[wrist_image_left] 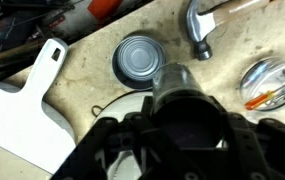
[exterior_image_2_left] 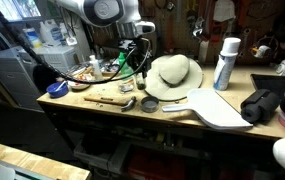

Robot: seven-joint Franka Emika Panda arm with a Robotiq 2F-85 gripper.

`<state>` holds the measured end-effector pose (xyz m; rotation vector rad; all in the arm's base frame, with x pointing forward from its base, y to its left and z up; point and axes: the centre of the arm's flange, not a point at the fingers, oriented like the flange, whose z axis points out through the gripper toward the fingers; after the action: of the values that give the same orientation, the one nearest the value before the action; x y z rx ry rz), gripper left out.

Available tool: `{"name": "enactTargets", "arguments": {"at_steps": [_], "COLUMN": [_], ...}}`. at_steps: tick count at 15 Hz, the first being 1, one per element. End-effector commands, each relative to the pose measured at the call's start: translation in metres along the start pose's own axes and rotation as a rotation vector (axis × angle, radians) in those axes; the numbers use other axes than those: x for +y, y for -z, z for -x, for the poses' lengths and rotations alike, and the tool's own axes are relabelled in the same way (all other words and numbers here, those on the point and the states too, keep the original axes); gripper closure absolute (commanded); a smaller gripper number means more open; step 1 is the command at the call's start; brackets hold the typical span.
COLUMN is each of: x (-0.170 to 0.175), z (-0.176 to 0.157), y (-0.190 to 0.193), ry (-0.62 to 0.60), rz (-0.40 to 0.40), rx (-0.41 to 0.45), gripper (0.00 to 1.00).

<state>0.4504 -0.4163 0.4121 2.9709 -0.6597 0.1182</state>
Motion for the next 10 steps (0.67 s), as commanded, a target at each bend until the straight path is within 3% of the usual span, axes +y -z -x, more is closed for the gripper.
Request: {"name": "enactTargets", "arguments": {"at_steps": [1,9,10], "x": [-0.046,-0.168,-0.152], "z": [0.073,0.146,0.113], "y": [0.025,0.045,0.040], "ry": [0.177,0.568,0.488], "rz": [-0.090,-0.181,-0.150], "rx": [0.038,0.167,0.120], "gripper": [0.71,0.71,0.46]}}
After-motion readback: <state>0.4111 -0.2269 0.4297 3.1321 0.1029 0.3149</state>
